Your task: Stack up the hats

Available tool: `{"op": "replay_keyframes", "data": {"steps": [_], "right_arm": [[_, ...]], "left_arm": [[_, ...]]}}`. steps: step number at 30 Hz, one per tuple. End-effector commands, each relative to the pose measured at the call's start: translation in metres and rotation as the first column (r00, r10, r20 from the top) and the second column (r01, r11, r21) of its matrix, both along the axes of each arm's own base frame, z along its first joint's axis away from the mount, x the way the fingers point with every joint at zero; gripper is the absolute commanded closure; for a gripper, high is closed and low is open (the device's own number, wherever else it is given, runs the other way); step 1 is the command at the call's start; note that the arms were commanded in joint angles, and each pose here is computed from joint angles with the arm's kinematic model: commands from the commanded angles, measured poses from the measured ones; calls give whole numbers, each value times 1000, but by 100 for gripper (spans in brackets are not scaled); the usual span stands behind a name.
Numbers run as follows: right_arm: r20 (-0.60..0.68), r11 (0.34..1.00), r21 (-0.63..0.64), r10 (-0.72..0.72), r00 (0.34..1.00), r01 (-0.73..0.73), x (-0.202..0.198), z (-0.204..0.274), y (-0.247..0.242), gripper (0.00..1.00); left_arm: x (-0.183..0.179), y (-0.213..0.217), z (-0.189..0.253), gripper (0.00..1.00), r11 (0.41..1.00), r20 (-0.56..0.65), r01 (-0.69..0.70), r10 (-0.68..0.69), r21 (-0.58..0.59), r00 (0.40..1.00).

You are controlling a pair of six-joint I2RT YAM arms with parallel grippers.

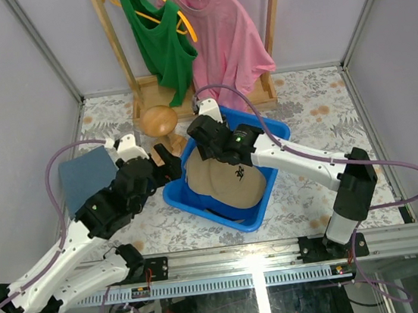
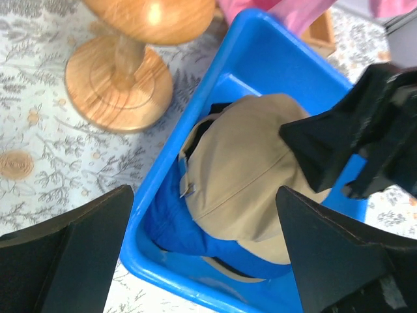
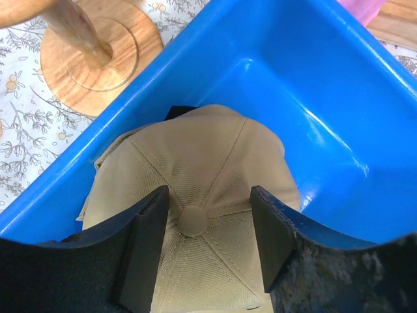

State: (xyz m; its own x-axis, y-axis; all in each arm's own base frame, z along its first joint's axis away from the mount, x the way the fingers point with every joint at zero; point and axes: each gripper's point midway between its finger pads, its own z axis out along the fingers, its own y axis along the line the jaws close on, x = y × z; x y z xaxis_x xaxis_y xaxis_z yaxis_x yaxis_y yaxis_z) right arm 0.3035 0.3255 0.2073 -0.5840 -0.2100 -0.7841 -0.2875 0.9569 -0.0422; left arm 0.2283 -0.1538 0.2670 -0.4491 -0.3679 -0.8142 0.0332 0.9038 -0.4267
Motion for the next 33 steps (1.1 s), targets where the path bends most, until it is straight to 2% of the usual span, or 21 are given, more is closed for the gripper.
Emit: {"op": "replay_keyframes", "data": {"steps": [1, 4, 12, 13, 20, 26, 33], "right_arm": [[-21, 999, 36, 1, 1000, 0, 3, -1, -1, 43], [-33, 999, 43, 4, 999, -3, 2, -4, -2, 50], [-31, 998, 57, 7, 999, -5, 3, -1, -7, 84], [-14, 997, 79, 9, 1000, -7, 2, 10, -8, 88], [46, 993, 121, -4, 999, -1, 0, 38, -19, 96], [91, 989, 146, -25, 996, 11, -2, 61, -30, 98], [137, 985, 172, -56, 989, 32, -4, 84, -43, 100]], "left_arm": [[-1, 5, -19, 10, 998, -17, -50, 50, -26, 999], [-1, 7, -33, 10, 998, -26, -64, 63, -23, 998], [-3, 6, -63, 10, 998, -41, -59, 58, -28, 997], [-4, 6, -67, 10, 998, -42, -55, 54, -29, 998], [-4, 7, -90, 10, 998, -59, -65, 64, -18, 996], [-1, 2, -105, 10, 999, -76, -51, 51, -3, 996], [-2, 2, -127, 17, 999, -111, -46, 47, 18, 993]]}}
